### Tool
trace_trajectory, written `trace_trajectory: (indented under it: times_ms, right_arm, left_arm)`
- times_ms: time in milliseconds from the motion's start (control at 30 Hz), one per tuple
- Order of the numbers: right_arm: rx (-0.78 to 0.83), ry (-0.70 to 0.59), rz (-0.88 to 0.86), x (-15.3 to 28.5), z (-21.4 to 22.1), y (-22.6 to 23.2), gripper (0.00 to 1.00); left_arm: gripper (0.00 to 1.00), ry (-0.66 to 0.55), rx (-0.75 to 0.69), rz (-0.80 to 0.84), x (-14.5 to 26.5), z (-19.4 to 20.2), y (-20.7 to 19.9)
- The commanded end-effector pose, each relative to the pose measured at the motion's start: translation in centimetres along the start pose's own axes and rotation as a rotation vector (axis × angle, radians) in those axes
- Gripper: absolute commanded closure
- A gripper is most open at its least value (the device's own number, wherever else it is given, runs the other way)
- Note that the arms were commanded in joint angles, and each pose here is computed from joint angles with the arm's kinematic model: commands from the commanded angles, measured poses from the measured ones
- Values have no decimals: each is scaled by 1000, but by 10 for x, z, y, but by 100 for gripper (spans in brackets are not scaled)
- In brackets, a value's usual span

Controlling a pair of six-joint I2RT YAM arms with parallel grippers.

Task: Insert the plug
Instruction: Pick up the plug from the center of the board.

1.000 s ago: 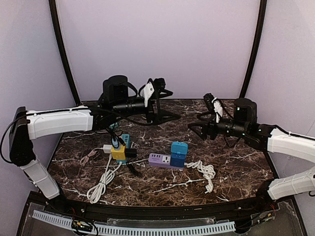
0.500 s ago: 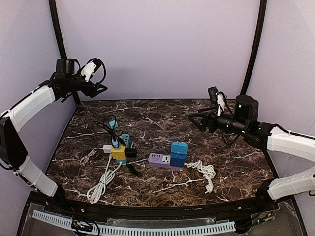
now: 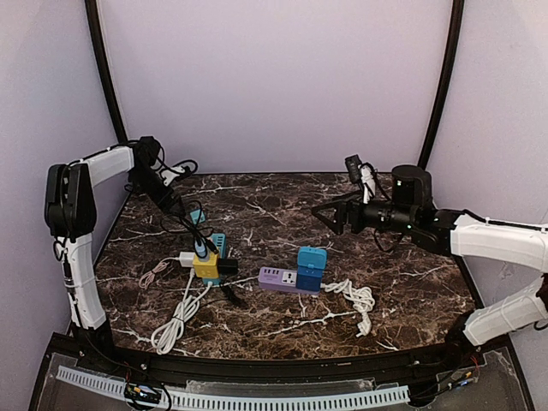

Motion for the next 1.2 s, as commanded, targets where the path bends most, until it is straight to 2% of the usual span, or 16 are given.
trace_trajectory:
  times_ms: [0,167,267,533,633,800,900,967,1067,1133,1167]
  right_arm:
    - [-9,-7,21,-6,-7,4,1]
    - [-25,40,45,-17,1,4,1]
    - [-22,51,44,-21,4,7,1]
    - [9,53,44,-28,2,11,1]
    - [20,63,34,-33,1,12,1]
    - [27,86,21,-39,2,13,1]
    - [28,92,24,-40,3,12,1]
    - [35,96,22,-40,4,12,1]
    - [42,103,14,-40,5,13,1]
    - [44,118,14,-41,7,12,1]
    - [44,125,15,-41,8,12,1]
  left_arm:
    - [9,-72,-42,38,-21,-7,-22]
    - [5,-20,-155,54,-66,-6,-64]
    - [11,-21,-161,20,-77,-8,-67]
    - [18,-19,-125,-51,-86,-12,-56]
    - [24,-38,-94,-37,-89,-17,-54]
    - [25,-60,-11,-65,-90,-30,-43]
    - [24,-82,104,-45,-88,-35,-41]
    - [22,-117,127,-11,-84,-41,-43]
    - [18,-189,49,39,-73,-56,-44]
    - [14,-211,-84,83,-64,-65,-46]
    - [13,-203,-201,105,-57,-67,-48]
Point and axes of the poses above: each gripper's point midway between its finger pads, its own x axis back along the fingers, its own y axis along the line the jaws close on, z = x × y, the point moved 7 cm from there along x, back along the fingers, and after that the axes turned 8 degrees about -x, right-handed, at the moved point
